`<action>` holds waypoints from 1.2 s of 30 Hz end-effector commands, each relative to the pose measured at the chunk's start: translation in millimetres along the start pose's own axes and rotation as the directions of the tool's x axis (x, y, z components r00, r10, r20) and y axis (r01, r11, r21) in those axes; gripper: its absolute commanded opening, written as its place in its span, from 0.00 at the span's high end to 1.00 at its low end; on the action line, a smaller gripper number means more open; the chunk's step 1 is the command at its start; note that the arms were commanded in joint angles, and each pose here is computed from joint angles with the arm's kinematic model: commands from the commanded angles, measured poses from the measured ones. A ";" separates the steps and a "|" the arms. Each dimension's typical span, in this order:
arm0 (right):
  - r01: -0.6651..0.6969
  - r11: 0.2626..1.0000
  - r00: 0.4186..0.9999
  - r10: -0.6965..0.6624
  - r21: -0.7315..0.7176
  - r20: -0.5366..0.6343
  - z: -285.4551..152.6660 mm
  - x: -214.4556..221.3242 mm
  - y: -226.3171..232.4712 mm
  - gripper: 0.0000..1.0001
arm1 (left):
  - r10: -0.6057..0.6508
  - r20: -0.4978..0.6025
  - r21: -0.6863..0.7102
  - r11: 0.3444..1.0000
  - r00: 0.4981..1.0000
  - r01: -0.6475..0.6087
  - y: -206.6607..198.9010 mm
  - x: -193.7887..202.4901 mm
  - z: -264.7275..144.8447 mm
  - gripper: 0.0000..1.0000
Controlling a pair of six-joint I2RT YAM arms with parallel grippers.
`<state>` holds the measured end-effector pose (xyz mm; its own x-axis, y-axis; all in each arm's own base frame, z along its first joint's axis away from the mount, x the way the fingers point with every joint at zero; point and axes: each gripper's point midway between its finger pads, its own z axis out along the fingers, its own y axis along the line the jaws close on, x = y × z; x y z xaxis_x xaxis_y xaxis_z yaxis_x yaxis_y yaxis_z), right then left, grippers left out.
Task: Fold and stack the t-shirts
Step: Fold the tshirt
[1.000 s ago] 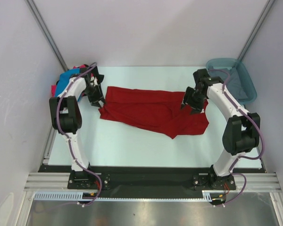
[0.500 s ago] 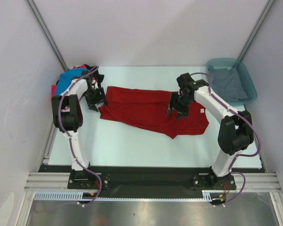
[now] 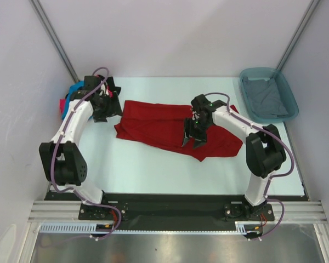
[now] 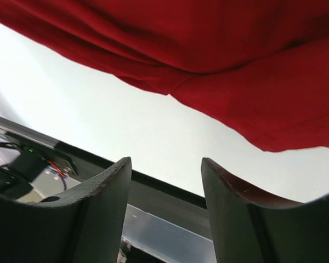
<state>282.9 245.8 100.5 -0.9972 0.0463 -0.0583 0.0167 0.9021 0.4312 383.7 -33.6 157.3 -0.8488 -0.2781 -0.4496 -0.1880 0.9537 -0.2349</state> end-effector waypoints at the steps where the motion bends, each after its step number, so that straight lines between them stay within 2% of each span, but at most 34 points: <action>1: 0.093 0.996 0.995 -0.094 -0.009 -0.029 15.7 5.9 3.3 0.41 | 0.047 0.009 0.054 0.997 0.999 -0.047 -21.3 15.3 -9.6 0.14; 5: 0.216 0.976 0.976 -0.215 0.027 -0.011 23.6 1.4 6.8 0.40 | 0.023 -0.022 0.126 0.992 0.999 -0.020 -36.2 36.8 -5.7 0.15; 9: 0.400 0.908 0.916 -0.399 0.120 -0.037 33.6 -3.6 3.6 0.39 | 0.012 -0.013 0.149 0.989 1.000 -0.010 -42.9 42.7 -6.0 0.15; 10: 0.483 0.857 0.874 -0.483 0.179 -0.050 33.1 -5.4 1.4 0.38 | 0.015 -0.007 0.145 0.989 1.000 -0.014 -42.8 42.7 -7.0 0.15; 12: 0.562 0.804 0.824 -0.565 0.193 -0.046 35.8 -12.5 13.4 0.38 | 0.020 -0.005 0.138 0.990 1.000 -0.019 -41.3 43.9 -6.4 0.15; 13: 0.627 0.750 0.774 -0.631 0.208 -0.058 38.1 -13.9 16.1 0.37 | 0.021 -0.004 0.131 0.991 1.000 -0.021 -39.6 44.4 -5.7 0.15; 16: 0.711 0.663 0.689 -0.723 0.236 -0.044 45.6 -27.1 32.3 0.37 | 0.028 -0.002 0.136 0.990 1.000 -0.027 -40.2 44.3 -5.9 0.14; 17: 0.761 0.606 0.633 -0.772 0.234 -0.059 47.2 -30.4 35.8 0.38 | 0.029 0.003 0.142 0.989 1.000 -0.029 -41.3 43.9 -6.3 0.14; 18: 0.768 0.589 0.616 -0.787 0.252 -0.035 43.6 -40.0 45.9 0.38 | 0.029 0.005 0.145 0.989 1.000 -0.029 -41.6 43.8 -6.1 0.14; 24: 0.806 0.550 0.566 -0.824 0.221 -0.013 60.1 -49.9 66.7 0.38 | 0.035 0.001 0.154 0.987 0.999 -0.035 -43.0 43.6 -0.7 0.14; 29: 0.805 0.562 0.575 -0.818 0.192 -0.015 72.3 -49.1 78.3 0.41 | 0.043 -0.014 0.162 0.986 0.999 -0.040 -44.3 43.8 6.0 0.14; 36: 0.826 0.546 0.554 -0.832 0.139 -0.022 83.7 -32.4 95.2 0.44 | 0.054 -0.003 0.164 0.985 0.999 -0.053 -46.1 36.3 6.0 0.14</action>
<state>328.1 348.3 54.0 -0.6019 -0.7249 -0.3351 -0.7780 0.6269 0.0413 353.8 -84.1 133.6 -0.8763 -0.2432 -0.4160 -0.0990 0.9357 -0.3386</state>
